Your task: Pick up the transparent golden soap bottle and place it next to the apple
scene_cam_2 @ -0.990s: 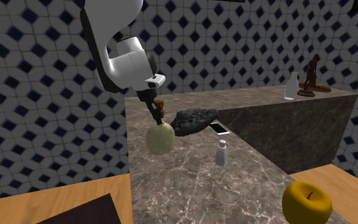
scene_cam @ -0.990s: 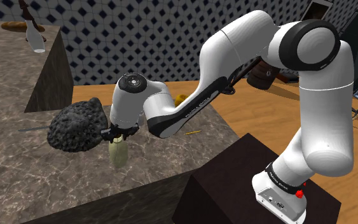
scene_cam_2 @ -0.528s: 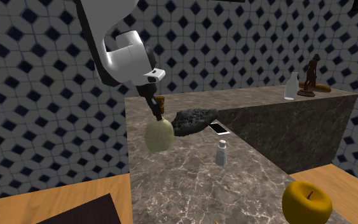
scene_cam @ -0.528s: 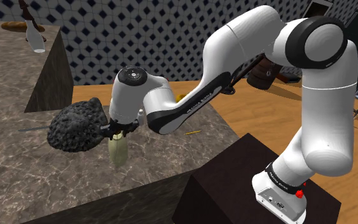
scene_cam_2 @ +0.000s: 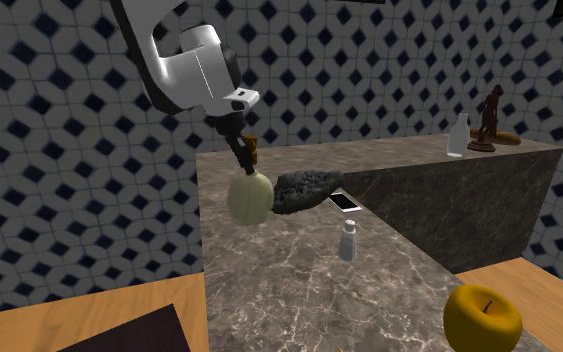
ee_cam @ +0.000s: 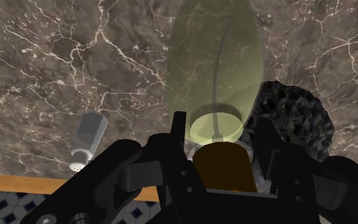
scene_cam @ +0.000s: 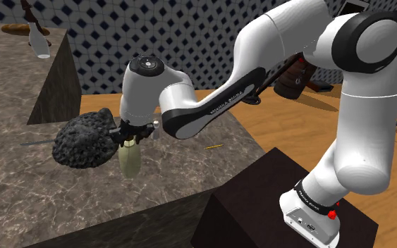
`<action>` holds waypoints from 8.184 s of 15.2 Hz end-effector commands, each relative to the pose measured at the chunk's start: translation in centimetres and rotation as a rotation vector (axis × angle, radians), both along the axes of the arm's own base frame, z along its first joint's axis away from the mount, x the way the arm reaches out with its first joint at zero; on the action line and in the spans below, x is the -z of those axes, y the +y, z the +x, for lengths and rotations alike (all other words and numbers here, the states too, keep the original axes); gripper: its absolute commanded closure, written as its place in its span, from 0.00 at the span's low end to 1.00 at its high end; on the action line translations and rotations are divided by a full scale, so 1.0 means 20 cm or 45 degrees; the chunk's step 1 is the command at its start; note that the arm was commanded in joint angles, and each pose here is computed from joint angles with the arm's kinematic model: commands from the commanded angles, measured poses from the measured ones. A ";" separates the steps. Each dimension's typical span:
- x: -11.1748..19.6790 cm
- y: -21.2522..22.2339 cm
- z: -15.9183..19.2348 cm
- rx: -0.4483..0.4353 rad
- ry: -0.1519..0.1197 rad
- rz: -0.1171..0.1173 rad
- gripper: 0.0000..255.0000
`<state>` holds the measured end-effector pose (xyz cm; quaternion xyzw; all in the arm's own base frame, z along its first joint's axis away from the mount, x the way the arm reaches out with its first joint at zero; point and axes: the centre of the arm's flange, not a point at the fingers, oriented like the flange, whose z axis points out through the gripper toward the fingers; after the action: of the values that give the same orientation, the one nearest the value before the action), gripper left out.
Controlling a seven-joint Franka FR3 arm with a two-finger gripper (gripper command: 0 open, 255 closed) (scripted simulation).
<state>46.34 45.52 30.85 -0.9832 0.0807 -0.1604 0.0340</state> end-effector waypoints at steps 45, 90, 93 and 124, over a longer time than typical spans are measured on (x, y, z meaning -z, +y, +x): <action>-1.22 0.00 0.00 0.000 0.000 0.000 1.00; -1.14 -1.89 0.94 0.000 0.000 0.000 1.00; -1.06 -1.89 0.94 0.000 0.000 0.000 1.00; -0.24 -1.89 0.94 0.000 0.000 0.000 1.00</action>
<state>65.08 7.64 36.07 -0.9833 0.0807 -0.1598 0.0341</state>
